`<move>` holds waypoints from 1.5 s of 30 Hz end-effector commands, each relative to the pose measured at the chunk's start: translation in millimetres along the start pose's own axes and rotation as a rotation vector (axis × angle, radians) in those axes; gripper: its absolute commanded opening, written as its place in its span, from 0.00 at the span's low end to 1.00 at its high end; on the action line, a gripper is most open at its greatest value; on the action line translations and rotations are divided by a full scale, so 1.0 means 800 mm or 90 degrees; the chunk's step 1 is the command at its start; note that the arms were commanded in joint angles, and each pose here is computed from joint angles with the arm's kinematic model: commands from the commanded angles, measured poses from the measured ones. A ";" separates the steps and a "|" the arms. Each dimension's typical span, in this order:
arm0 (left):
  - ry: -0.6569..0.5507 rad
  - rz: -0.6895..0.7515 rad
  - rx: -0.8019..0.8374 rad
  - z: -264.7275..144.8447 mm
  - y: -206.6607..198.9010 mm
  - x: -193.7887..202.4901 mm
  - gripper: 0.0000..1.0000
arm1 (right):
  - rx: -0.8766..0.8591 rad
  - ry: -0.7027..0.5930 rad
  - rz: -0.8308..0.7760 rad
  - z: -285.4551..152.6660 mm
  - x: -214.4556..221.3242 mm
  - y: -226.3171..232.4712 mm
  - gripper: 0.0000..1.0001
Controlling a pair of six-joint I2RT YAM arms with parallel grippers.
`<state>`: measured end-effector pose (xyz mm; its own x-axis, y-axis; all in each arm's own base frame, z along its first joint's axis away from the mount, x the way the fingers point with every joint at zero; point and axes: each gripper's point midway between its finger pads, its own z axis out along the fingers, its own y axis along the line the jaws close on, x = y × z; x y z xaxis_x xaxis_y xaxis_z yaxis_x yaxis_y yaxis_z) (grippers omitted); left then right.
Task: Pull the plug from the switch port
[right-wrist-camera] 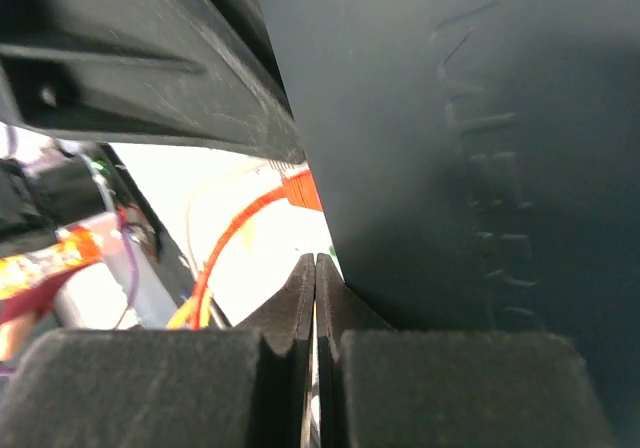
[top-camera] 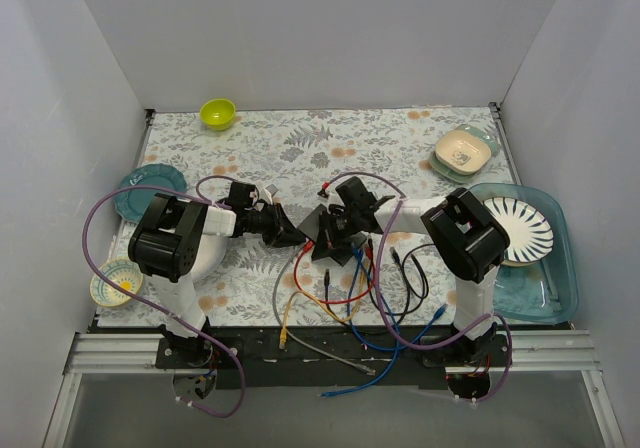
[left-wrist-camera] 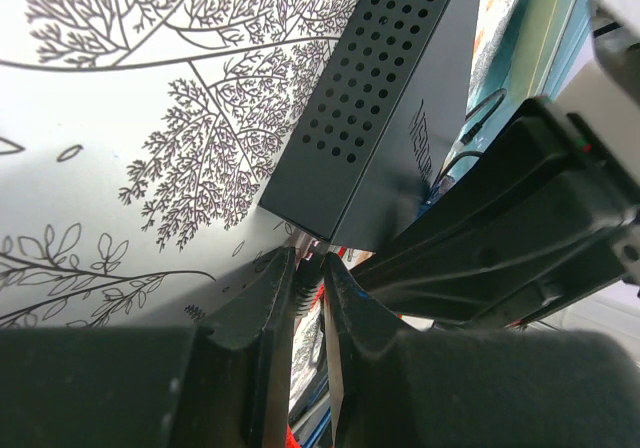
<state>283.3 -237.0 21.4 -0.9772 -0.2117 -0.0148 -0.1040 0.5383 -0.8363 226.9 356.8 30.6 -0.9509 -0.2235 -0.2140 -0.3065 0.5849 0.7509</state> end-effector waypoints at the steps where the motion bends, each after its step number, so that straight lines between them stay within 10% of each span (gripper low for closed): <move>1: -0.015 -0.026 -0.115 0.003 0.053 0.012 0.00 | 0.102 -0.003 -0.035 -0.007 -0.012 -0.026 0.01; 25: -0.120 -0.015 -0.170 -0.059 0.027 0.009 0.00 | 0.078 -0.127 -0.056 -0.039 -0.067 -0.002 0.01; 29: -0.210 -0.029 -0.145 -0.078 -0.009 -0.035 0.34 | 0.013 -0.190 -0.074 -0.062 -0.099 0.034 0.01; 34: -0.274 -0.019 -0.079 -0.088 -0.056 -0.073 0.47 | -0.029 -0.222 -0.034 -0.081 -0.128 0.040 0.01; 45: -0.092 -0.006 0.056 -0.018 -0.069 -0.057 0.40 | -0.083 -0.229 0.164 -0.081 -0.148 -0.055 0.01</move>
<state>333.1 -224.6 65.3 -0.9014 -0.4261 -0.0771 -0.1752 0.5217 -0.8350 357.3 300.2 60.7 -0.9476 0.2204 -0.2314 -0.0817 0.5329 0.8422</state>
